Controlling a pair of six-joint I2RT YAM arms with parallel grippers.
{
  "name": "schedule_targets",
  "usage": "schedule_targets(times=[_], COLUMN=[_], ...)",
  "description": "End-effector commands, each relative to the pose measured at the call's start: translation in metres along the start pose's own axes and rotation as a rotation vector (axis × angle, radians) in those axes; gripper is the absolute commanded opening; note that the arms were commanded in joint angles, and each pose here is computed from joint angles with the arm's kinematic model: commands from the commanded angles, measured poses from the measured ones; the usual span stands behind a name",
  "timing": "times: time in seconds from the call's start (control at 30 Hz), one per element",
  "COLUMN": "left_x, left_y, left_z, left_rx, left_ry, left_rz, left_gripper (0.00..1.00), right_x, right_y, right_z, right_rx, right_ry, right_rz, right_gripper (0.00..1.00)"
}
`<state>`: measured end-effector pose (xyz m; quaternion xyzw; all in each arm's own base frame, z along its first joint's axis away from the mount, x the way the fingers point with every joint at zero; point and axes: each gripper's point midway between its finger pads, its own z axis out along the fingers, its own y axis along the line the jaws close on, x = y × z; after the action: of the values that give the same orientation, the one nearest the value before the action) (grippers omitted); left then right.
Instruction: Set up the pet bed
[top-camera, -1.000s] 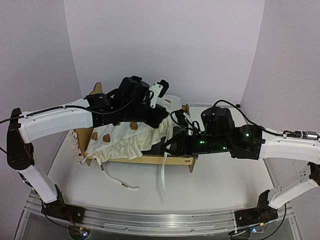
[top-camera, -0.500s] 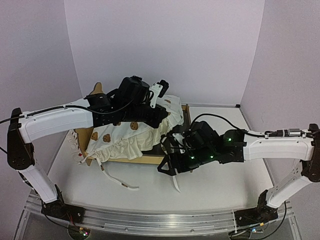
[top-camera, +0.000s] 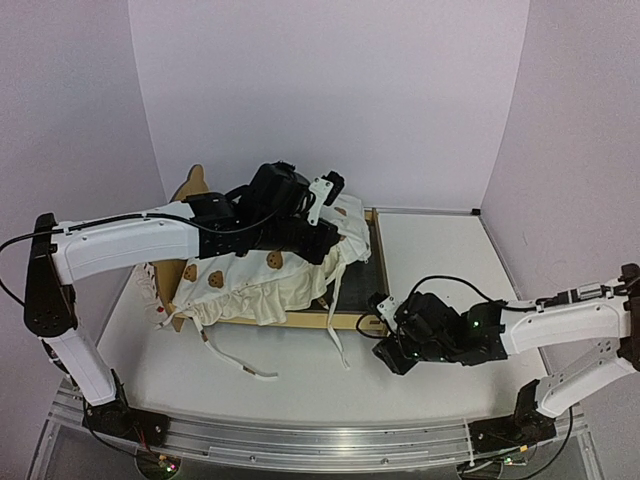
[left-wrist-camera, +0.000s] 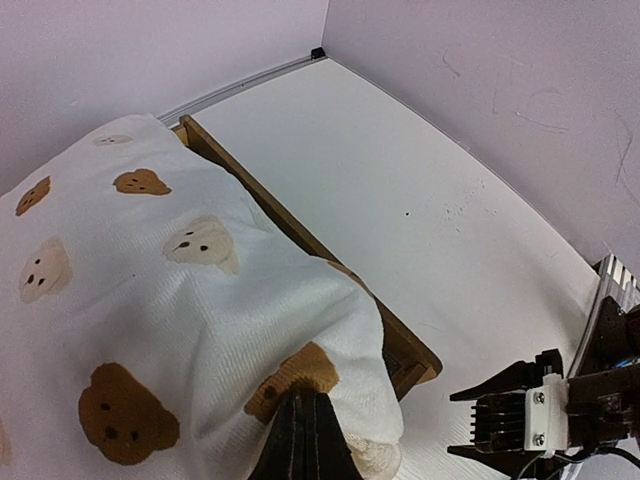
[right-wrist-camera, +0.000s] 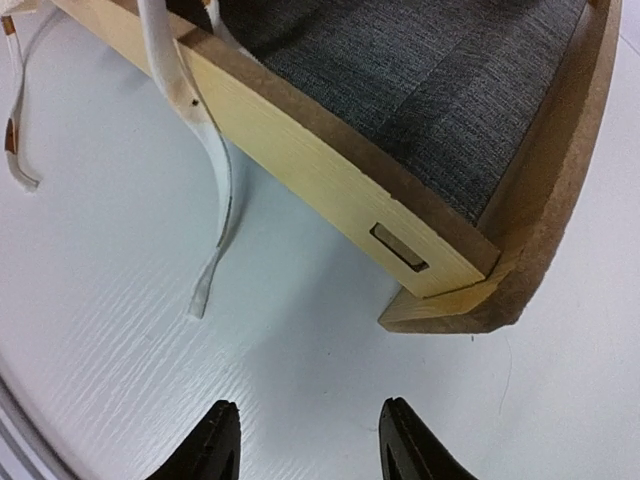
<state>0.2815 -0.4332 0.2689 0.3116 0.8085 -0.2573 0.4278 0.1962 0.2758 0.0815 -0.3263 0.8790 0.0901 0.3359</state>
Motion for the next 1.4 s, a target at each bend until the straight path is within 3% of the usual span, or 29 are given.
schedule_targets(times=[0.0, 0.67, 1.0, 1.37], left_x=[-0.035, -0.058, -0.061, -0.060], left_y=[-0.010, -0.032, -0.032, -0.032], left_z=[-0.009, -0.009, -0.011, -0.005], left_rx=[0.028, 0.109, 0.100, 0.095], left_ry=[-0.089, -0.107, -0.109, -0.095], left_rz=[0.002, 0.026, 0.034, 0.031], left_gripper=[0.00, 0.00, 0.00, 0.00], right_x=[-0.019, -0.026, -0.033, -0.033], right_y=[0.003, 0.000, -0.021, -0.032], right_z=[0.011, 0.057, 0.076, 0.103], right_rx=[-0.018, 0.088, 0.305, 0.435], right_ry=[-0.223, -0.546, -0.551, -0.538], right_rz=[0.010, -0.120, -0.086, -0.003], right_gripper=[0.48, 0.48, 0.49, 0.51])
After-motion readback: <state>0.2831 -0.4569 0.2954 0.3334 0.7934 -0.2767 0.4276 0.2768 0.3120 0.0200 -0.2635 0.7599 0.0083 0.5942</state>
